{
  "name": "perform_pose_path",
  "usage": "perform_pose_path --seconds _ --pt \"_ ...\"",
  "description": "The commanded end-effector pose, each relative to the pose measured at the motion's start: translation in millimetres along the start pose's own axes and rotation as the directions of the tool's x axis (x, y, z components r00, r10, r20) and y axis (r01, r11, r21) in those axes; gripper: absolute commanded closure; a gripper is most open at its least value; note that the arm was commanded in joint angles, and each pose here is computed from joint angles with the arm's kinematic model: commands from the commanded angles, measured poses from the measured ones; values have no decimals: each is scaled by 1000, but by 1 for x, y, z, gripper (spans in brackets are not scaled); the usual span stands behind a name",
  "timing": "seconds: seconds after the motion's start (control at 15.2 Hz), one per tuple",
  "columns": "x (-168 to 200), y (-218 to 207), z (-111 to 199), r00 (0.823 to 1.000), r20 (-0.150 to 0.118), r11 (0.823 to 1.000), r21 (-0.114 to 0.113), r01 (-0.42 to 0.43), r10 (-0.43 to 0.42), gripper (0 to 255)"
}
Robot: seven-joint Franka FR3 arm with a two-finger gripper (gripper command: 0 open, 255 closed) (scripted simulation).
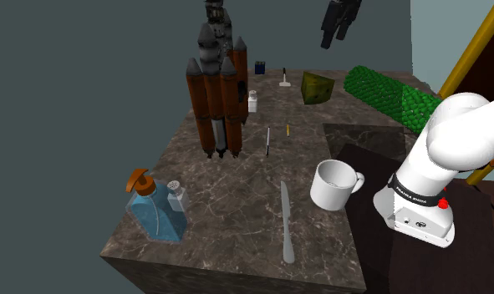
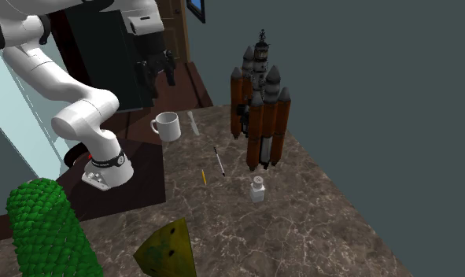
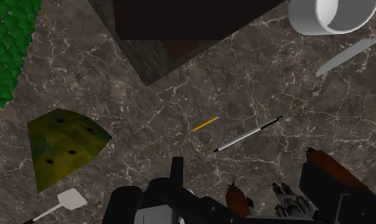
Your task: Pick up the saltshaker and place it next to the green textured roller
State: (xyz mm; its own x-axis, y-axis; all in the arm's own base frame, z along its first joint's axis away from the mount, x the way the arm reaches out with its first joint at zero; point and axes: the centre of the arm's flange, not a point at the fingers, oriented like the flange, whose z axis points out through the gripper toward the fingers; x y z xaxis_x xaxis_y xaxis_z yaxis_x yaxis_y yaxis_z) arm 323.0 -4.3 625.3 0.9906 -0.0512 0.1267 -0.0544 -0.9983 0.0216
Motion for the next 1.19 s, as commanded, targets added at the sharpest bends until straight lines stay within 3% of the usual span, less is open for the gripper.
perform_pose_path --seconds 0.0,1.12 --pt "0 0 0 1000 0 1000 0 0 0 0" --pt "178 23 149 997 67 999 25 48 -50 0"
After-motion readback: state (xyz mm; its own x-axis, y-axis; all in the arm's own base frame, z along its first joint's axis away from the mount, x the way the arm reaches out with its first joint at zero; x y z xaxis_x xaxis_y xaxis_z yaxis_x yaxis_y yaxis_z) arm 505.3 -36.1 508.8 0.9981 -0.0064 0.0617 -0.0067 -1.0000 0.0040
